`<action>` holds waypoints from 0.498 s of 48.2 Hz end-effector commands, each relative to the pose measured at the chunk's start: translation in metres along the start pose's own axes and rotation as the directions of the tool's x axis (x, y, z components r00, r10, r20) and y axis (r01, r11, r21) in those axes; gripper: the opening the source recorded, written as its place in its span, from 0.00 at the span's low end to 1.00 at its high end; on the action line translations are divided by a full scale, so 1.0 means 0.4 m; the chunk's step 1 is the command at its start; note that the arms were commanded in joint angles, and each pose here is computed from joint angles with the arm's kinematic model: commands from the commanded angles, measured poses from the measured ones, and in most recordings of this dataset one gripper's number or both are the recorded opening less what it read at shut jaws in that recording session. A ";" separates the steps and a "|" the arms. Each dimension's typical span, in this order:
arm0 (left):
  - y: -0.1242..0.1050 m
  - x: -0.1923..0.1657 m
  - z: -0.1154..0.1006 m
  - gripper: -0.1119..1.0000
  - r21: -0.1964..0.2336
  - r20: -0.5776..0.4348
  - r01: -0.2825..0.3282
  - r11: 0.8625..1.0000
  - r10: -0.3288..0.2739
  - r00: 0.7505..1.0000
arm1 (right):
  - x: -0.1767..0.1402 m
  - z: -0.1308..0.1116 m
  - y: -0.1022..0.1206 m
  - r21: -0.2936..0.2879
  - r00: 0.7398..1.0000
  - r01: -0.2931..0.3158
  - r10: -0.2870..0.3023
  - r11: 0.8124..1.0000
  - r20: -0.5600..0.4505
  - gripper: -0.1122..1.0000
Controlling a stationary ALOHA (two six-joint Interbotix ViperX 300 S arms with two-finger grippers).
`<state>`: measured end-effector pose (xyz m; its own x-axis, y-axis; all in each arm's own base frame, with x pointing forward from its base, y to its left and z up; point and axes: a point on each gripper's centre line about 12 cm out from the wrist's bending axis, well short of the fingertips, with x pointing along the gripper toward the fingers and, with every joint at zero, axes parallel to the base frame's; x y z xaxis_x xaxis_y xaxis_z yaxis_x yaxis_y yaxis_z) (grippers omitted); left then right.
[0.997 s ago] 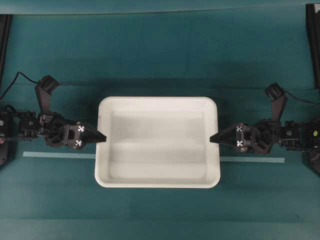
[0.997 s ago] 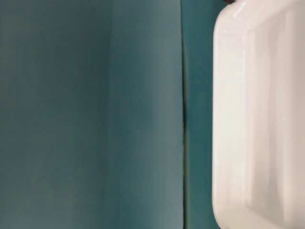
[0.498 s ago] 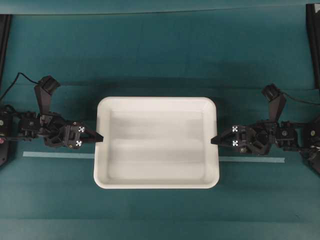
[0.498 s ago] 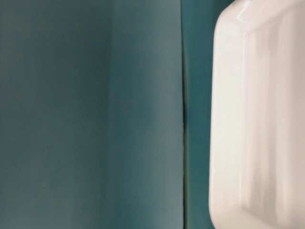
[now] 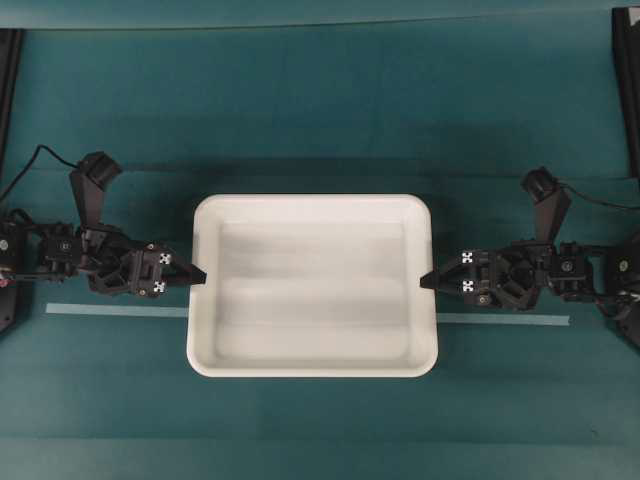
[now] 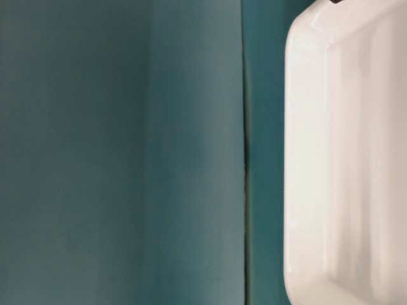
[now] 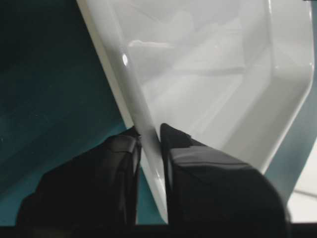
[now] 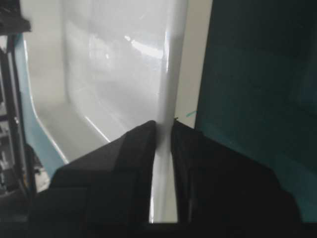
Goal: Lift the white case with both hands.
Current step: 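Lift the gripped tray upward with both grippers together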
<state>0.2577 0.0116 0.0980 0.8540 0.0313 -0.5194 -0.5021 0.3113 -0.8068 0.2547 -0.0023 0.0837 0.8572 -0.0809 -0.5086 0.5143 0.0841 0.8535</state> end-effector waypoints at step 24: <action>-0.096 0.007 0.032 0.18 0.004 0.024 0.073 0.997 -0.073 0.997 | -0.007 -0.017 0.042 0.092 0.999 -0.040 0.043 0.995 -0.027 0.20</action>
<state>0.2660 0.0127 0.1132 0.8601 0.0352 -0.5089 -0.4940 0.3063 -0.8138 0.2536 0.0031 0.0908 0.8641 -0.0604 -0.4996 0.5003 -0.0040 0.8658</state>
